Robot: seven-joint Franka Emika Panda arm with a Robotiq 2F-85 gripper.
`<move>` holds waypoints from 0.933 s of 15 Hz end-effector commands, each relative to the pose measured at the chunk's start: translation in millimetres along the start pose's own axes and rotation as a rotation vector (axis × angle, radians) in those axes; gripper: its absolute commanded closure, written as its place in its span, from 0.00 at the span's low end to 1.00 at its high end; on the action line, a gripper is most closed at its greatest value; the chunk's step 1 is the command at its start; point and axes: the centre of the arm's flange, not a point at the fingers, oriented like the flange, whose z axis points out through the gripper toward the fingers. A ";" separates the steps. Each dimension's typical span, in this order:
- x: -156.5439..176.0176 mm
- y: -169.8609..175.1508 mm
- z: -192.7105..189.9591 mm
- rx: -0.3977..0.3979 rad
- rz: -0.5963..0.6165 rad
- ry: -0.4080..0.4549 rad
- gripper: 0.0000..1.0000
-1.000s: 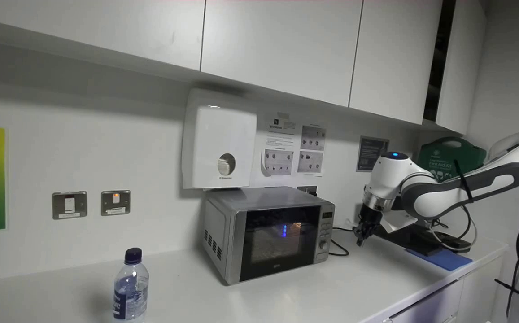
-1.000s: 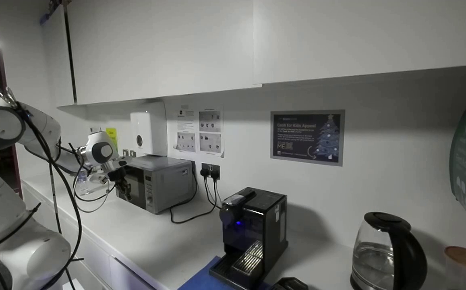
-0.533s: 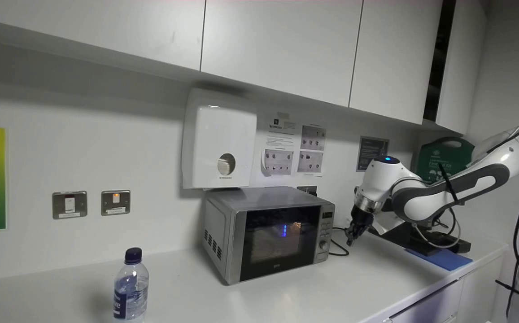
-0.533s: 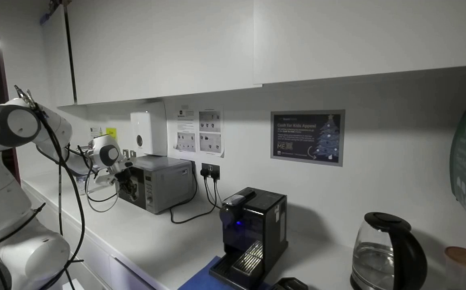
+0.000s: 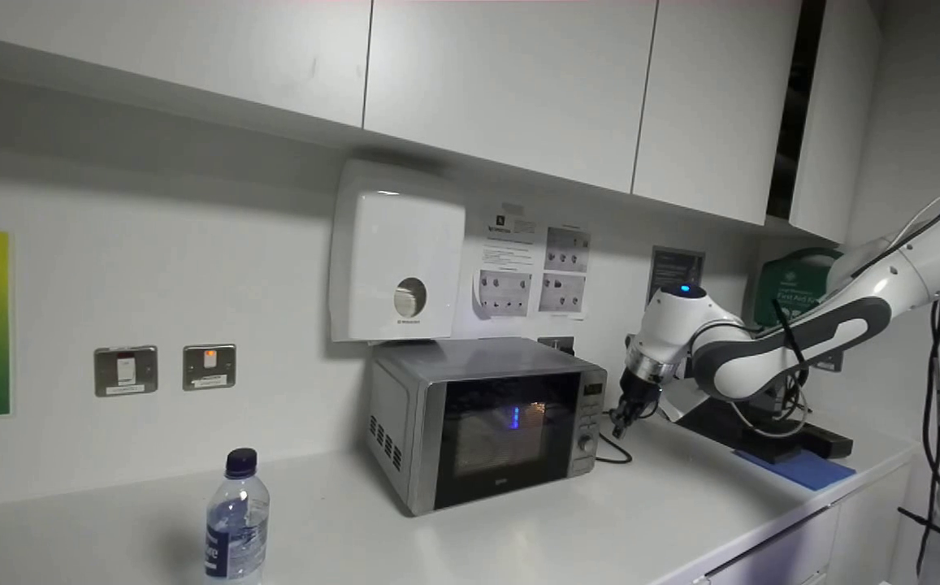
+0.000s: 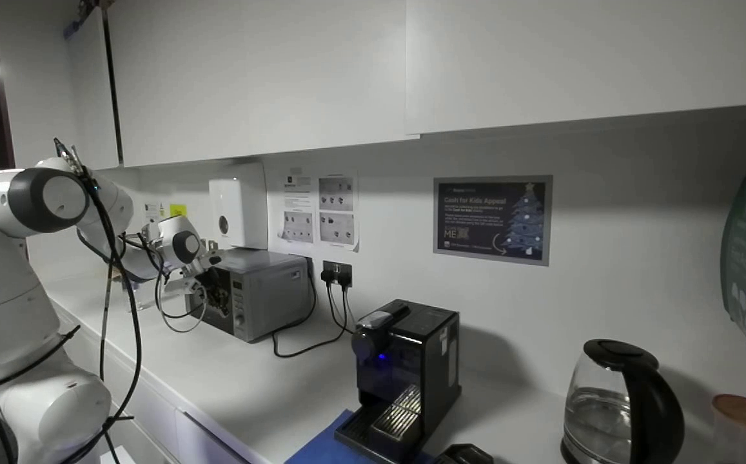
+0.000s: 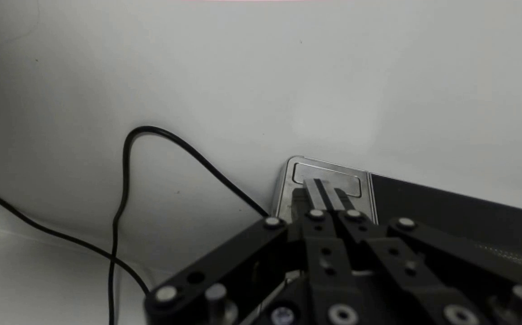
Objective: Turn on the microwave light, then turn it off
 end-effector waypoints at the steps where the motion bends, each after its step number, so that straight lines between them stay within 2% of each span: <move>1: 24.0 -4.2 9.7 0.043 -0.014 0.050 1.00; 6: 35.8 -12.8 6.5 0.087 0.001 0.108 1.00; 14: 23.6 -17.3 3.6 0.095 -0.007 0.078 0.99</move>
